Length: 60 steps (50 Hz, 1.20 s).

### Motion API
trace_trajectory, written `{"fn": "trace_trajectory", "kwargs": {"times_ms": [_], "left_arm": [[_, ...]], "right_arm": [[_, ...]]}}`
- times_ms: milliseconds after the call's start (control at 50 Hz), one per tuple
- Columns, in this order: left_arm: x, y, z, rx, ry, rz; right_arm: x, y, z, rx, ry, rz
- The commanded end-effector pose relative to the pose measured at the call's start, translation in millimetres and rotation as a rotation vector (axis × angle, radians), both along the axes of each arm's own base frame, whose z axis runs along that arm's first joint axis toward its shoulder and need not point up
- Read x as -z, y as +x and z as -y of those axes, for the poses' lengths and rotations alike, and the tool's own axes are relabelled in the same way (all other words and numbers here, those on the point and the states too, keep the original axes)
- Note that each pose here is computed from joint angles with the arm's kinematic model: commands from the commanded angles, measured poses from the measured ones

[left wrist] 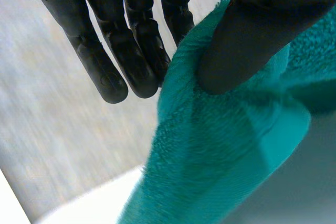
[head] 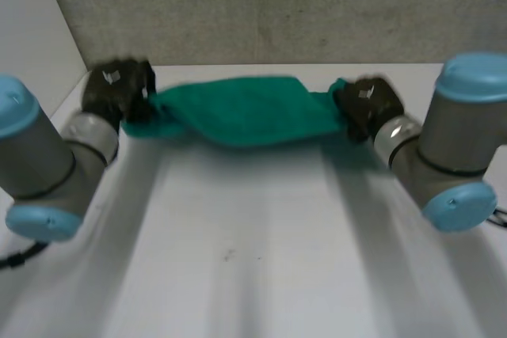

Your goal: Fold the towel.

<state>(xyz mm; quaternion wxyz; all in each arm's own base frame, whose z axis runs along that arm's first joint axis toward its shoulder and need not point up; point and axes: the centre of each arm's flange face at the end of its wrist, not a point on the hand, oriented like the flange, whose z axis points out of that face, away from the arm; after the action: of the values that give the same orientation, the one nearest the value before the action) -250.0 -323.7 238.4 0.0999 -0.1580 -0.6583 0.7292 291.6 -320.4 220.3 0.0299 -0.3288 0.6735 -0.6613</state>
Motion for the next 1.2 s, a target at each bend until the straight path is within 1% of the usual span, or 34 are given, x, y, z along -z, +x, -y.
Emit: {"fn": "trace_trajectory", "kwargs": {"times_ms": [20, 100, 140, 160, 180, 260, 400, 560, 760, 840, 980, 1000, 1060, 1080, 1140, 1160, 1200], "left_arm": [[62, 1, -17, 0.063, 0.183, 0.064], [60, 3, -17, 0.060, 0.181, 0.063], [58, 4, -17, 0.057, 0.177, 0.061], [55, 4, -18, 0.057, 0.171, 0.060], [51, 5, -18, 0.055, 0.160, 0.056], [48, 11, -14, 0.035, 0.153, 0.054], [52, 24, -9, -0.003, 0.183, 0.058], [63, 26, -20, 0.005, 0.240, 0.071], [63, 27, -23, 0.005, 0.244, 0.072], [71, 28, -30, 0.009, 0.285, 0.089], [77, 27, -52, 0.039, 0.357, 0.216], [73, 27, -57, 0.047, 0.364, 0.233], [65, 24, -66, 0.062, 0.373, 0.242], [60, 21, -72, 0.077, 0.373, 0.242], [54, 17, -78, 0.091, 0.363, 0.241], [48, 9, -86, 0.117, 0.345, 0.234], [47, 3, -93, 0.137, 0.342, 0.229]], "right_arm": [[72, -2, -1, 0.008, 0.206, -0.079], [75, -8, -1, 0.041, 0.248, -0.029], [73, -14, 1, 0.074, 0.287, 0.034], [73, -15, 1, 0.074, 0.287, 0.035], [72, -20, 0, 0.102, 0.334, 0.096], [74, -29, 0, 0.145, 0.411, 0.157], [75, -55, 23, 0.214, 0.416, 0.190], [99, -52, 30, 0.191, 0.480, 0.179], [98, -54, 33, 0.194, 0.481, 0.182], [98, -53, 33, 0.189, 0.472, 0.176], [79, -53, 25, 0.157, 0.416, 0.119], [74, -51, 19, 0.139, 0.395, 0.083], [73, -50, 17, 0.131, 0.386, 0.069], [71, -45, 9, 0.109, 0.367, 0.022], [70, -41, 4, 0.092, 0.357, -0.003], [69, -39, 2, 0.088, 0.355, -0.008], [68, -38, -1, 0.082, 0.353, -0.014]]}}
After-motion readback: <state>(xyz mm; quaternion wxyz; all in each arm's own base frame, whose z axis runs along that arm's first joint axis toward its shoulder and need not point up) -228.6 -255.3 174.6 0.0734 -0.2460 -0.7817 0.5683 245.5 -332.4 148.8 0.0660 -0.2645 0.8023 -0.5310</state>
